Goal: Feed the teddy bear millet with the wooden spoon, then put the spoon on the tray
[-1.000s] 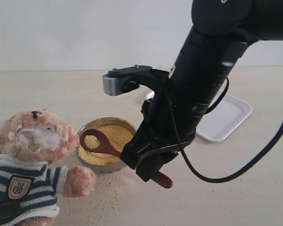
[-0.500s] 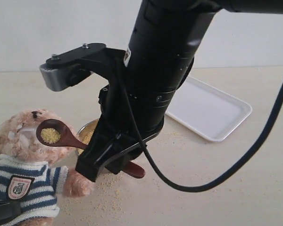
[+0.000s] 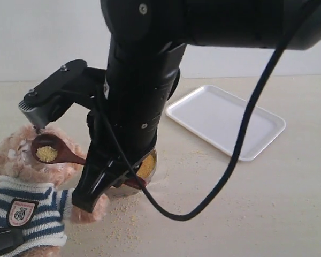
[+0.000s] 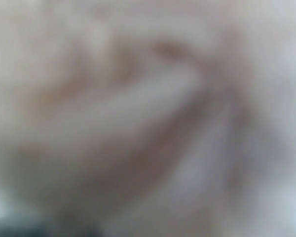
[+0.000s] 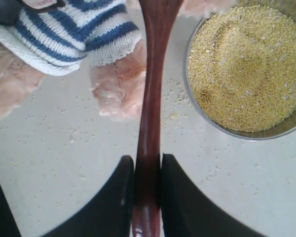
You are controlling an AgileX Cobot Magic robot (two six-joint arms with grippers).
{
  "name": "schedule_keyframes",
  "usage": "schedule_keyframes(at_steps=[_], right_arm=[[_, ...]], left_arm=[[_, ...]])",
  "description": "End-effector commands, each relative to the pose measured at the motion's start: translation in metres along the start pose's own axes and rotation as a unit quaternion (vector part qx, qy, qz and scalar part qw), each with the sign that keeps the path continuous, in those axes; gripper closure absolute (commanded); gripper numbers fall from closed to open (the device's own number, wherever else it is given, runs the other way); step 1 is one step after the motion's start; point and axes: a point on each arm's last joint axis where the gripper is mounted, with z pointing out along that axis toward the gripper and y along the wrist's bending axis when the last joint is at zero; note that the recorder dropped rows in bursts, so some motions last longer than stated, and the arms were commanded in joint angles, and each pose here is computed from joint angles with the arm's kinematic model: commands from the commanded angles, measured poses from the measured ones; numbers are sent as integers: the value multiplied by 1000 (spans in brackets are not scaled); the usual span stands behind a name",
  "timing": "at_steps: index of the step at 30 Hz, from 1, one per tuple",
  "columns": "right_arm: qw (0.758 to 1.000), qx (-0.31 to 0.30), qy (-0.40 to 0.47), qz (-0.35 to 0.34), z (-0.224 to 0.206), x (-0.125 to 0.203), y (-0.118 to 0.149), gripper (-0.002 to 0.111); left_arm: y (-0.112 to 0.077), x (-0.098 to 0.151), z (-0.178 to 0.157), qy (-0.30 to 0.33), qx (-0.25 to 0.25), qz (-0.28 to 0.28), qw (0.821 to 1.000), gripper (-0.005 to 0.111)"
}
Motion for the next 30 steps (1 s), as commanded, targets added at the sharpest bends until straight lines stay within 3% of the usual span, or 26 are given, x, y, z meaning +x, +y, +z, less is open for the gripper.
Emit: schedule_keyframes(at_steps=[1,6,16,30], right_arm=[[998,40,10,-50,9,-7,7,107],[985,119,20,-121,10,-13,24,107],[946,261,58,-184,8,-12,34,107],[915,316,52,-245,13,-15,63,107]], left_arm=[[-2,0,0,-7,9,0,1000,102],[-2,0,0,-7,9,0,1000,102],[-2,0,0,-7,9,0,1000,102],[-2,0,0,-7,9,0,1000,102]])
